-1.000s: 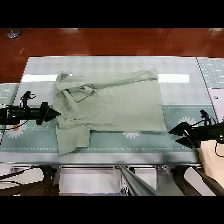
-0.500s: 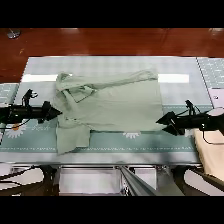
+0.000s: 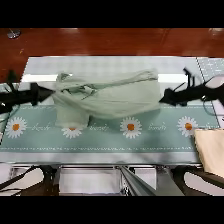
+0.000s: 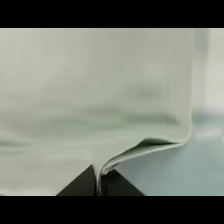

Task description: Fold the shirts.

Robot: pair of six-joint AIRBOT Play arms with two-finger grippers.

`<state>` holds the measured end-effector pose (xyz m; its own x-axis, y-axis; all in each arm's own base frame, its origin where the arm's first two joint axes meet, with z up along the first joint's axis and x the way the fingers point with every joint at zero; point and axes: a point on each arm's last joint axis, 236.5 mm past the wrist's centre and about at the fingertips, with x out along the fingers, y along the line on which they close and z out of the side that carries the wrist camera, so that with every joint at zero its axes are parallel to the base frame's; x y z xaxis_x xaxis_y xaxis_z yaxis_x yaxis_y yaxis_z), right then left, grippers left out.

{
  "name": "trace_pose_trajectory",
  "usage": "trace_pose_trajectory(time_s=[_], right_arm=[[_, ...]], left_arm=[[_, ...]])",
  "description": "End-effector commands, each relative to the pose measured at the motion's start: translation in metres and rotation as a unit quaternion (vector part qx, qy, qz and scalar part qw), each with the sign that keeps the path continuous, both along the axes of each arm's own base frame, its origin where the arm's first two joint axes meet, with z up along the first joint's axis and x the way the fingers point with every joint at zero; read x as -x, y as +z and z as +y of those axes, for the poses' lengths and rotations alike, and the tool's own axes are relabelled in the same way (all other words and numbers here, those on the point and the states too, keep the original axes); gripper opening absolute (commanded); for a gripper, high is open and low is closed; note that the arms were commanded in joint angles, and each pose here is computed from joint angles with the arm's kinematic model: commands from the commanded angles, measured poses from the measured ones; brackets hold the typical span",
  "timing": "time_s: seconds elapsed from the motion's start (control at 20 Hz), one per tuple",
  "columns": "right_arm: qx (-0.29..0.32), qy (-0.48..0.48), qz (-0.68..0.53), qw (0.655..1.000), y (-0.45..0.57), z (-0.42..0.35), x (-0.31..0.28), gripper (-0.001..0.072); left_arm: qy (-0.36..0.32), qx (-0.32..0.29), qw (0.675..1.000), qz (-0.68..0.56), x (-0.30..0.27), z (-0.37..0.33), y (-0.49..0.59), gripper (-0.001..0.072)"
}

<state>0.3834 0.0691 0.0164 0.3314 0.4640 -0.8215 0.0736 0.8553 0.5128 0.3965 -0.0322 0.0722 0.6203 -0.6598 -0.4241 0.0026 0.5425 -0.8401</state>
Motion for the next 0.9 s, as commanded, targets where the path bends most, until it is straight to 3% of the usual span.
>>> trace_pose_trajectory(time_s=[0.0, 0.1, 0.3, 0.45, 0.7, 0.85], right_arm=[[0.056, 0.003, -0.173, 0.983, 0.158, -0.015, -0.044, 0.0019], [0.084, 0.006, -0.269, 0.959, 0.251, -0.018, -0.033, 0.0019], [0.155, -0.053, -0.414, 0.896, 0.379, -0.041, 0.039, 0.0019], [0.203, -0.081, -0.434, 0.874, 0.404, -0.056, 0.111, 0.0019], [0.244, -0.13, -0.482, 0.832, 0.433, -0.071, 0.207, 0.0019], [0.261, -0.161, -0.472, 0.827, 0.429, -0.084, 0.239, 0.0019]], left_arm=[[0.03, -0.053, 0.975, -0.213, -0.017, 0.007, 0.171, 0.0018], [0.056, -0.133, 0.942, -0.303, -0.003, 0.016, 0.25, 0.0018], [0.129, -0.25, 0.885, -0.372, 0.055, 0.034, 0.347, 0.0018], [0.198, -0.329, 0.844, -0.375, 0.109, 0.043, 0.382, 0.0018], [0.256, -0.48, 0.751, -0.375, 0.206, 0.042, 0.397, 0.0018], [0.291, -0.511, 0.707, -0.392, 0.264, 0.054, 0.409, 0.0017]])
